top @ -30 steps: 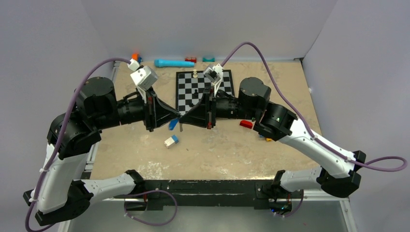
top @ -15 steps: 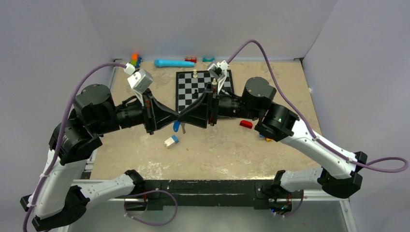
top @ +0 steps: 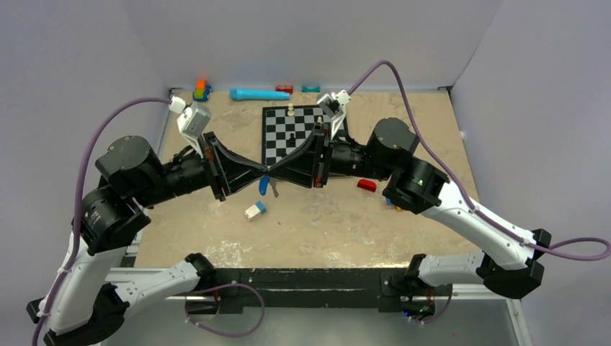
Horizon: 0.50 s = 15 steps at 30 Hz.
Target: Remove the keys from the keyring
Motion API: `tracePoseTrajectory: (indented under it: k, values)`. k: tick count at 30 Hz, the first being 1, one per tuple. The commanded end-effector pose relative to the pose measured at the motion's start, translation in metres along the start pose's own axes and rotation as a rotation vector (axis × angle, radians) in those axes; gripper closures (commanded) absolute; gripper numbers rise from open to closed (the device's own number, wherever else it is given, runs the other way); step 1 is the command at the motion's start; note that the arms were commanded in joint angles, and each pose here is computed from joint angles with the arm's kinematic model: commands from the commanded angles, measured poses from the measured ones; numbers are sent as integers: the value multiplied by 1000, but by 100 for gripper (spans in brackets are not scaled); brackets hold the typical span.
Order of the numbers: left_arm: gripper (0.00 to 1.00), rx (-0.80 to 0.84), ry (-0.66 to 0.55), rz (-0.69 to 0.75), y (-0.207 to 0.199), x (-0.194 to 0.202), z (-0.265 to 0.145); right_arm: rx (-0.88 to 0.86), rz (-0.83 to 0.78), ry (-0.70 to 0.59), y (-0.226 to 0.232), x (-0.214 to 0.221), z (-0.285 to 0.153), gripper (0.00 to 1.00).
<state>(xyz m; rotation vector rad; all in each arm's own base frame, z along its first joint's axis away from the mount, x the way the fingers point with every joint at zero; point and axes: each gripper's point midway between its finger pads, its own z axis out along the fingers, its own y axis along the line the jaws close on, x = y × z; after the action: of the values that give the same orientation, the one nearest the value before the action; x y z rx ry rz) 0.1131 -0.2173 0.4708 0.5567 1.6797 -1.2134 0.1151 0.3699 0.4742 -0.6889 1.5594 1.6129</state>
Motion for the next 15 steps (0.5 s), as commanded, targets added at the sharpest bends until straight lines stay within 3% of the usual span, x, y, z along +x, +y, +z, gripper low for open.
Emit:
tracePoseTrajectory:
  k: [1, 15]
  values:
    - [100, 34, -83, -26, -9, -20, 5, -25, -10, -43, 7, -10, 2, 79]
    - [100, 35, -131, -33, -12, -28, -2, -28, -6, -42, 4, -7, 4, 84]
